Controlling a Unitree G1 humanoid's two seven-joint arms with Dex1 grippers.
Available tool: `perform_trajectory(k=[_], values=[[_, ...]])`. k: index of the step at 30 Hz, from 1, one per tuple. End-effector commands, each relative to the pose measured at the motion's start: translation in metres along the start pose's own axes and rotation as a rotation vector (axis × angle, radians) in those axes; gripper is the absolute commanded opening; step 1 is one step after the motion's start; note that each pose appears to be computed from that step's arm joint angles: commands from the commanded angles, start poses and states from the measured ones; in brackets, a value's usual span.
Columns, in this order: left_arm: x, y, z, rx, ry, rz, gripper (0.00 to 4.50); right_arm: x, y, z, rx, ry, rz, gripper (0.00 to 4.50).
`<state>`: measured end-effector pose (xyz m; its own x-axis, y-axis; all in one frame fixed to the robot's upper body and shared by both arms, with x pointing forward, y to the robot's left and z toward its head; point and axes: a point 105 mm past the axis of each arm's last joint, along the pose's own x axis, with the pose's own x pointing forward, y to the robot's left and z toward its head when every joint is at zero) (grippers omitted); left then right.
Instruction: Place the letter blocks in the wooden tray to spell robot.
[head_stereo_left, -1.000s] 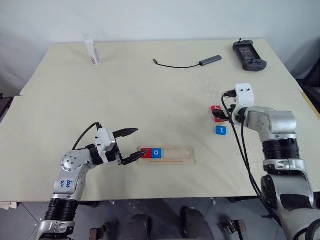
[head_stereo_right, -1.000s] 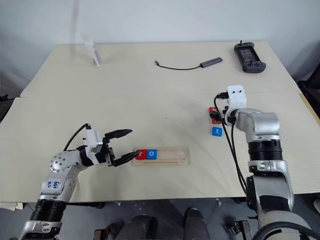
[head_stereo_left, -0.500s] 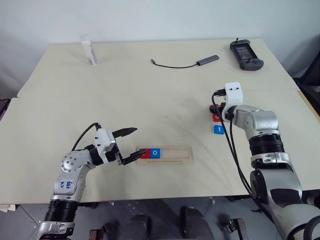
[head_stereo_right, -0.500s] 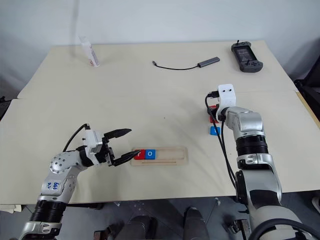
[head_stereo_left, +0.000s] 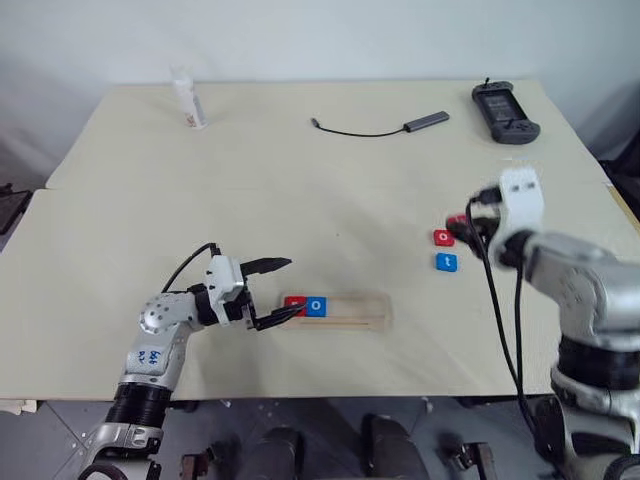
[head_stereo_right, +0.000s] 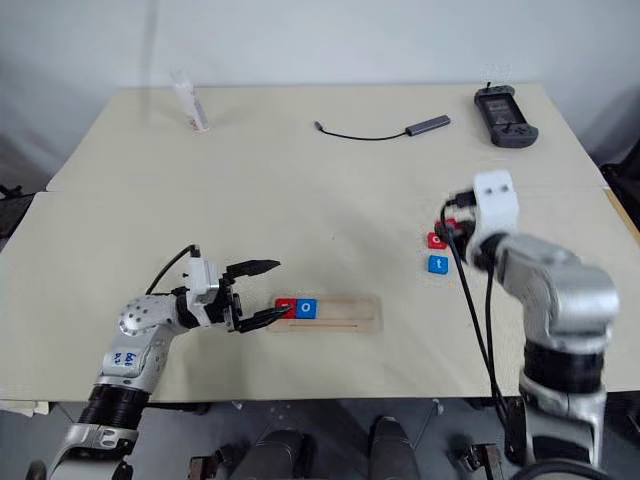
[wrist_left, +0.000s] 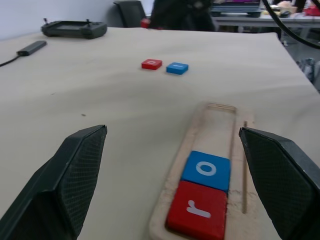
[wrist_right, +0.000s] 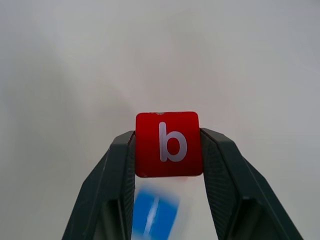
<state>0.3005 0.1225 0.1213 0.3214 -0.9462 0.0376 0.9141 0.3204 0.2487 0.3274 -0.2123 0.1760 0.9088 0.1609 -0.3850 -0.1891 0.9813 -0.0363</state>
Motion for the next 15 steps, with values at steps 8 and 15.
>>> perform_trajectory(k=[8,15], values=[[0.009,0.004,0.009,0.031,-0.022,-0.099,4.5,-0.039,0.027,-0.07,0.156,0.074,-0.087,1.46],[0.005,0.006,0.015,0.047,-0.021,-0.093,4.5,-0.029,0.043,-0.073,0.185,0.09,-0.016,2.78]])
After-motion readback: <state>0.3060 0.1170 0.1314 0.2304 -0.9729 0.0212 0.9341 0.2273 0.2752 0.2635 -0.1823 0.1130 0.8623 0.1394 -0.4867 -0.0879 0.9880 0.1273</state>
